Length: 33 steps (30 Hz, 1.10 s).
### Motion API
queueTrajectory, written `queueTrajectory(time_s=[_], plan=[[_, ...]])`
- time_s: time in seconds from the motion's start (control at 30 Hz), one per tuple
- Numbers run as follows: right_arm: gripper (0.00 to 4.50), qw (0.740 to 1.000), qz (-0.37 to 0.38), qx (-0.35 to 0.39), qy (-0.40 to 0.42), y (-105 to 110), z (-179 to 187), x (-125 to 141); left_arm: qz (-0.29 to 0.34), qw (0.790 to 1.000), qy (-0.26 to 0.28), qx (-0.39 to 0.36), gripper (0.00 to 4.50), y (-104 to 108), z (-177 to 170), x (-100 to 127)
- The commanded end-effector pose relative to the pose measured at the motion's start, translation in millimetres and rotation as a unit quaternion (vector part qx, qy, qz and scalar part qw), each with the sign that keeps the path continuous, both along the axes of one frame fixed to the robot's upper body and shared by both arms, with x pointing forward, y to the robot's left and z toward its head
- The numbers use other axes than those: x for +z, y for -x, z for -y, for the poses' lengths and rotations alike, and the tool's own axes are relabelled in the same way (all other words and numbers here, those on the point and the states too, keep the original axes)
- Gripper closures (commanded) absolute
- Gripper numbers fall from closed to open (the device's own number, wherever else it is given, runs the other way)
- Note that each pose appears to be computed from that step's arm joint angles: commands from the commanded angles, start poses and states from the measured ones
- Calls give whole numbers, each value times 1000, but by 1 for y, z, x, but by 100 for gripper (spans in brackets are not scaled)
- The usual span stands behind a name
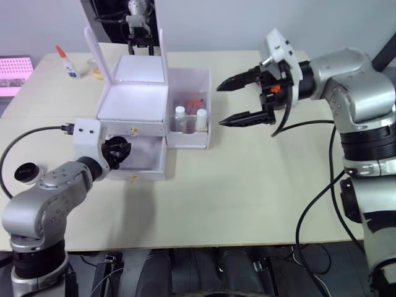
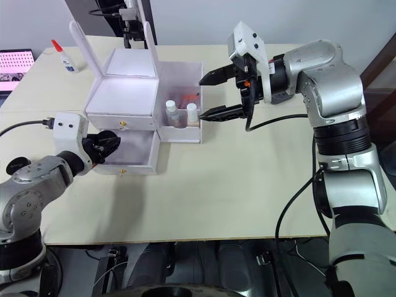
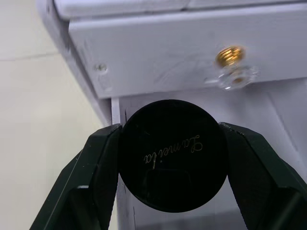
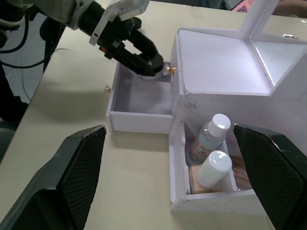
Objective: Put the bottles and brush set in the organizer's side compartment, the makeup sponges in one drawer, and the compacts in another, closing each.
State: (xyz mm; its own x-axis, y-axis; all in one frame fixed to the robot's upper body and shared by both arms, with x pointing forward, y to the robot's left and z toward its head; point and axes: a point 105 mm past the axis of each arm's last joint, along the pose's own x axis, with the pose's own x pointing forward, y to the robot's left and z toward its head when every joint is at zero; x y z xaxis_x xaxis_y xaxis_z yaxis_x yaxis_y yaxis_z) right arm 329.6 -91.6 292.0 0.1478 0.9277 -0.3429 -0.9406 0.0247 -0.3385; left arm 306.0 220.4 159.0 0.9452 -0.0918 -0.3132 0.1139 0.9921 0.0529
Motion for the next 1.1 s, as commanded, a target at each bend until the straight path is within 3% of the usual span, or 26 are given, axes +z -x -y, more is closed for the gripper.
queueTrajectory(time_s=[0.03, 0.2, 0.23, 0.3, 0.5, 0.7, 0.8, 0.9, 1.03, 1.1], plan=[[0, 999, 33, -6, -13, 3, 5, 19, 23, 1000, -10, 10, 186, -1, -4, 12], [0, 999, 30, -12, -18, 6, 5, 19, 25, 1000, 5, 4, 186, 0, 0, 13], [0, 999, 29, -15, -19, 5, 6, 19, 26, 1000, 7, 5, 82, 0, 0, 13], [0, 999, 29, -20, -20, 4, 7, 18, 26, 1000, 8, 5, 5, 1, 1, 14], [0, 999, 28, -20, -22, 1, 6, 17, 34, 999, 17, 8, 5, 0, 0, 18], [0, 999, 24, -12, -22, 0, 5, 16, 88, 995, 29, -21, 5, 7, 3, 42], [0, 1000, 5, -5, -23, -1, 12, 14, 155, 986, 23, -50, 5, 30, -5, 66], [0, 998, -20, -22, -48, -9, 26, 14, 196, 979, 15, -57, 5, 57, -24, 77], [0, 996, -45, -59, -59, -23, 45, 1, 190, 982, -2, -21, 5, 86, -58, 65], [0, 989, -76, -106, -73, -34, 71, -18, 172, 983, -17, 62, 5, 112, -101, 47]])
